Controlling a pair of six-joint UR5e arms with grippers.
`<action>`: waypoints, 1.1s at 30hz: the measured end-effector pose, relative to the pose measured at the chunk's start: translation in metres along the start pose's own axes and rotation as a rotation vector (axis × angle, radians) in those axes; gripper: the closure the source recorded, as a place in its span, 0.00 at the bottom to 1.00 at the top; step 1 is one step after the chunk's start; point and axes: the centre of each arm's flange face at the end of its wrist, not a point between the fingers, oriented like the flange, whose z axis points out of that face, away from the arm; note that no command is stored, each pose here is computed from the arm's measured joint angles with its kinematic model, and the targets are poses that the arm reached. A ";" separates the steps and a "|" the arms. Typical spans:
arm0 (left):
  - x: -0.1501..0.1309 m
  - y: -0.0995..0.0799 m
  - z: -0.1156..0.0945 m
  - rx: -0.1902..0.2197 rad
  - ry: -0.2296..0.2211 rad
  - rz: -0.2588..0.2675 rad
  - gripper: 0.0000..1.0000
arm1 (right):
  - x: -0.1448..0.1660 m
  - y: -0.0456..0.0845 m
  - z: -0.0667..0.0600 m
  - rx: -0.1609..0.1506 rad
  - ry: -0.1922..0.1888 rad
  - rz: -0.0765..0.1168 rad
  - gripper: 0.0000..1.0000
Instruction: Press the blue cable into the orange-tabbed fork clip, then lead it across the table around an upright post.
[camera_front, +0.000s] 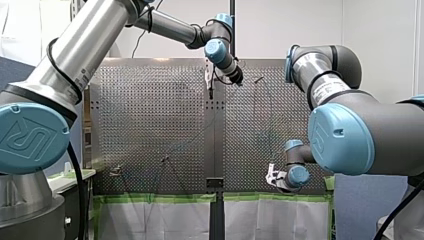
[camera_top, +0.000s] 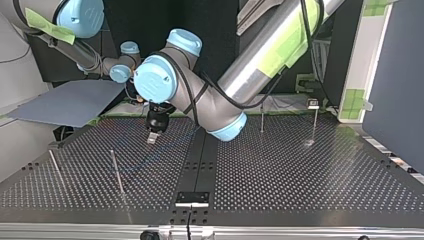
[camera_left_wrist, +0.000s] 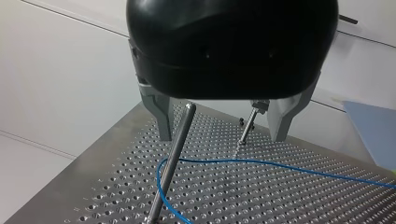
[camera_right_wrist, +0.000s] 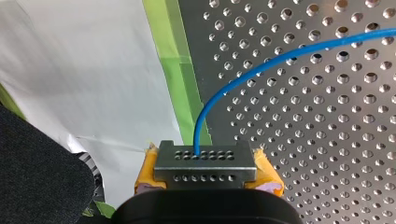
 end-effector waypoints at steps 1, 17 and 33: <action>0.000 0.000 0.000 0.000 0.000 0.000 0.00 | 0.000 0.000 0.000 0.000 0.000 0.000 1.00; 0.004 0.002 -0.007 -0.024 0.050 0.034 0.00 | 0.001 -0.001 0.001 0.003 0.001 0.000 1.00; 0.014 -0.012 -0.032 -0.073 0.127 0.131 0.00 | 0.001 -0.001 0.001 0.003 -0.001 0.000 1.00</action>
